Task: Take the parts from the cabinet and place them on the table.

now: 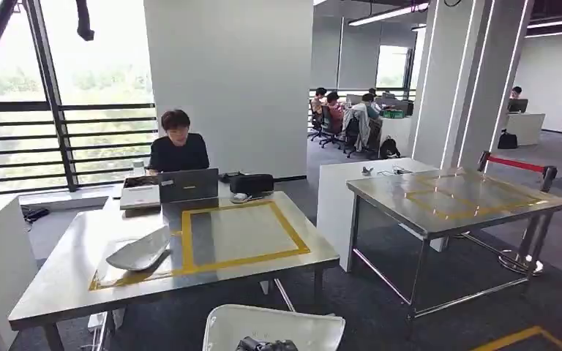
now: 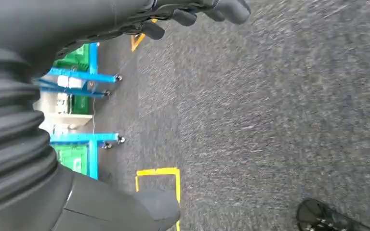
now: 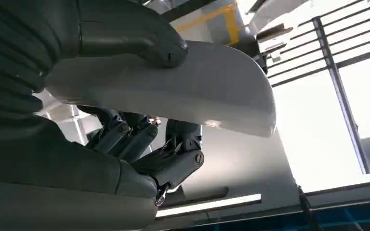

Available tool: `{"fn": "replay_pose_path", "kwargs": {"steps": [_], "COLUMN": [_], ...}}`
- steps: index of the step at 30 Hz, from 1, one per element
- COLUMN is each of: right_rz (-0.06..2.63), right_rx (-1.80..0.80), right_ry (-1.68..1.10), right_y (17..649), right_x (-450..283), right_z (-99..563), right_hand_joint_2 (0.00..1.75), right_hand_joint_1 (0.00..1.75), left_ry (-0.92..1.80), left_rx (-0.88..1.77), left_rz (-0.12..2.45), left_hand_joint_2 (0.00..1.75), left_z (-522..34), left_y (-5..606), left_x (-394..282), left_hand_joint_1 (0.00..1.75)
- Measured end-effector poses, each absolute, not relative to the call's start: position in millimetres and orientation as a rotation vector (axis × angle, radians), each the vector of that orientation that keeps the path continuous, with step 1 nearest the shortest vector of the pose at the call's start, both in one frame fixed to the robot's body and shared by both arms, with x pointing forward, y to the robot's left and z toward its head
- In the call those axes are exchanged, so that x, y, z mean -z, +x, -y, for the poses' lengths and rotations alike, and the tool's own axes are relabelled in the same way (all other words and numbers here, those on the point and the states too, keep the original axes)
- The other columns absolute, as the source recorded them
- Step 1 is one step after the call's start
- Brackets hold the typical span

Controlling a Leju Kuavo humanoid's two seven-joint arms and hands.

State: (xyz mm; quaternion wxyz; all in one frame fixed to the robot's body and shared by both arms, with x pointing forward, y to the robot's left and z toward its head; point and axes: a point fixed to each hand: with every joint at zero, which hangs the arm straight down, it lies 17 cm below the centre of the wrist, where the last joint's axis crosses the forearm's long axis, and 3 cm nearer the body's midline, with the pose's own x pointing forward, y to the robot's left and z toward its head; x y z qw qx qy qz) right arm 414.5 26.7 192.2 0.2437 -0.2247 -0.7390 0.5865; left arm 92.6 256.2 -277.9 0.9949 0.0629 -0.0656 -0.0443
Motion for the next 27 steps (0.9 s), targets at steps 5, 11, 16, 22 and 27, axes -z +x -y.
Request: {"fn": "replay_pose_path", "kwargs": {"steps": [5, 11, 16, 22, 27], "right_rz": [2.037, 2.032, 2.049, 2.047, 2.054], "right_rx": [-1.600, -1.601, -1.568, -1.530, -1.508], "right_ry": [-0.606, -0.592, -0.581, -0.596, -0.609], "right_y": [413.2, 412.0, 413.2, 417.8, 420.3], "right_x": [-197.5, -195.1, -200.8, -204.7, -207.8], "right_z": [-31.6, -31.7, -31.8, -27.6, -24.7], "right_hand_joint_2": [1.75, 1.75, 1.75, 1.75, 1.75], "right_hand_joint_1": [1.75, 1.75, 1.75, 1.75, 1.75], "left_ry": [0.115, 0.111, 0.111, 0.106, 0.101], "left_rx": [0.087, 0.088, 0.087, 0.078, 0.075], "left_rz": [0.121, 0.105, 0.098, 0.086, 0.085], "left_hand_joint_2": [1.75, 1.75, 1.75, 1.75, 1.75], "left_z": [-254.0, -255.2, -256.1, -255.0, -253.9], "left_y": [88.2, 84.9, 81.4, 78.3, 78.6], "left_x": [278.4, 278.9, 279.4, 279.7, 279.6], "left_hand_joint_1": [0.00, 0.00, 0.00, 0.00, 0.00]}}
